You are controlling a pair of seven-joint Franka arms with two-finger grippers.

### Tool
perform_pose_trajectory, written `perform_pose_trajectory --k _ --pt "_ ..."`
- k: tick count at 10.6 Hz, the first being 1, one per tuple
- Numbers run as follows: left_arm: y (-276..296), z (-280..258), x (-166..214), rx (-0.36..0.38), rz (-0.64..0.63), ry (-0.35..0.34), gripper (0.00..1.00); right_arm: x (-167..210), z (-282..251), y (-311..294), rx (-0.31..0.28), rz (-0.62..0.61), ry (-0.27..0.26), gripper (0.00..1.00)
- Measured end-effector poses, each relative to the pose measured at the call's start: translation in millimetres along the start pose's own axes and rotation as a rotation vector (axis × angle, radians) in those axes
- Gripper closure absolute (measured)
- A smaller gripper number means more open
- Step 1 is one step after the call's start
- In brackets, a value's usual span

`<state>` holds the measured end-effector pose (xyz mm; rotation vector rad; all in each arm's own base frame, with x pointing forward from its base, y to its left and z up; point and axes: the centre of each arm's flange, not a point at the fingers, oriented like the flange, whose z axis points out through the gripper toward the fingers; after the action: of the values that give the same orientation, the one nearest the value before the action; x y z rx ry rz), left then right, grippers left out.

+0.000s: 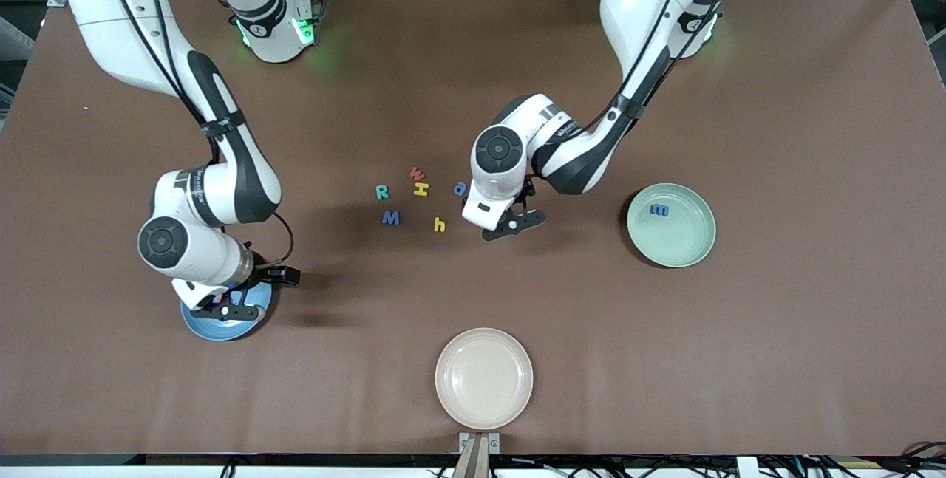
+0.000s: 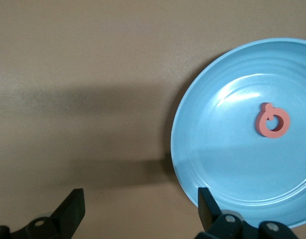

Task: Sort uppercase to blue plate, lowercase to green plate
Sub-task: 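Grasp the blue lowercase letter with the left gripper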

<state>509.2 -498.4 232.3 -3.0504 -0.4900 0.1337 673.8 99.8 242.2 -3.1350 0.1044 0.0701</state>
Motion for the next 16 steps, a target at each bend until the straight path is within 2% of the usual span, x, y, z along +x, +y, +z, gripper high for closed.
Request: perform_pose_trajectory --k 2,4,9,14,16 --pt "15 7 -14 0.005 -0.007 0.048 0.0 3 2 14 -0.004 0.02 -0.002 0.0" --pt "31 16 -21 -0.031 -0.014 0.068 0.0 4 2 20 -0.004 0.029 -0.003 0.0" --pt "50 32 -53 -0.038 0.02 0.069 0.07 5 3 29 -0.005 0.007 -0.007 0.0" --pt "57 36 -70 -0.038 0.042 0.06 0.21 7 4 47 -0.004 -0.028 -0.015 0.0" --pt "58 39 -75 -0.036 0.048 0.05 0.22 6 7 47 -0.005 -0.034 -0.021 0.0"
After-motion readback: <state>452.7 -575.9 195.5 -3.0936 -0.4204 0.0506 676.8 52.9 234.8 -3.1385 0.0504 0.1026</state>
